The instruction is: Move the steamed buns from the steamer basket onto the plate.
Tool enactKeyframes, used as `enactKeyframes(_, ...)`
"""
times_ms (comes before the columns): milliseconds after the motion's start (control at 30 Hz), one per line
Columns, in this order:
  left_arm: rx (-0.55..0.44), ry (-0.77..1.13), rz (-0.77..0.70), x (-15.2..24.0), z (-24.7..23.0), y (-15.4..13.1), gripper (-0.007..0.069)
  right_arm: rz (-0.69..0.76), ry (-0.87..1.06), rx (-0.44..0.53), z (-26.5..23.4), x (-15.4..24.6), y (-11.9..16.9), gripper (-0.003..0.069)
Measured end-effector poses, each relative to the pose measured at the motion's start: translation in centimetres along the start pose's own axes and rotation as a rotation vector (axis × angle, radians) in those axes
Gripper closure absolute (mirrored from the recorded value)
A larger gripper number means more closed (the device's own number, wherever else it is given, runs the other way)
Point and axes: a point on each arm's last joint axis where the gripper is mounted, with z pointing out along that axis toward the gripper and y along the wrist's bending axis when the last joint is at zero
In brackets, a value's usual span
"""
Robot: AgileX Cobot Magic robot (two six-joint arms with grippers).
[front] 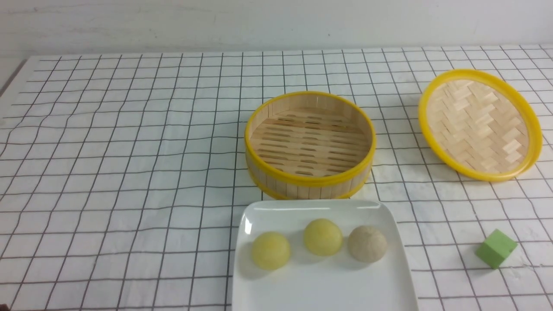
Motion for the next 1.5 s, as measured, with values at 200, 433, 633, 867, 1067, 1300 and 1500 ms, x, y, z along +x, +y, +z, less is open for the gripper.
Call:
enactKeyframes(200, 0.040, 0.004, 0.071, 0.02, -0.02, -0.37, 0.0443, 0.000, 0.000, 0.000, 0.00, 0.00, 0.00, 0.0416)
enactKeyframes(433, 0.045, 0.010, 0.088, 0.05, -0.04, -0.38, 0.0442, 0.000, 0.000, 0.000, 0.00, 0.00, 0.00, 0.0416)
enactKeyframes(633, 0.051, 0.010, 0.091, 0.03, -0.05, -0.42, 0.0438, 0.000, 0.000, 0.000, 0.00, 0.00, 0.00, 0.0416)
enactKeyframes(867, 0.050, 0.011, 0.083, 0.03, -0.05, -0.45, 0.0428, 0.000, 0.000, 0.000, 0.00, 0.00, 0.00, 0.0416)
enactKeyframes(1067, 0.050, 0.011, 0.082, 0.03, -0.05, -0.45, 0.0423, 0.000, 0.000, 0.000, 0.00, 0.00, 0.00, 0.0416)
enactKeyframes(1300, 0.051, 0.011, 0.080, 0.03, -0.05, -0.46, 0.0414, 0.000, 0.000, 0.000, 0.00, 0.00, 0.00, 0.0416)
enactKeyframes(1500, 0.051, 0.011, 0.080, 0.03, -0.05, -0.46, 0.0410, 0.000, 0.000, 0.000, 0.00, 0.00, 0.00, 0.0416)
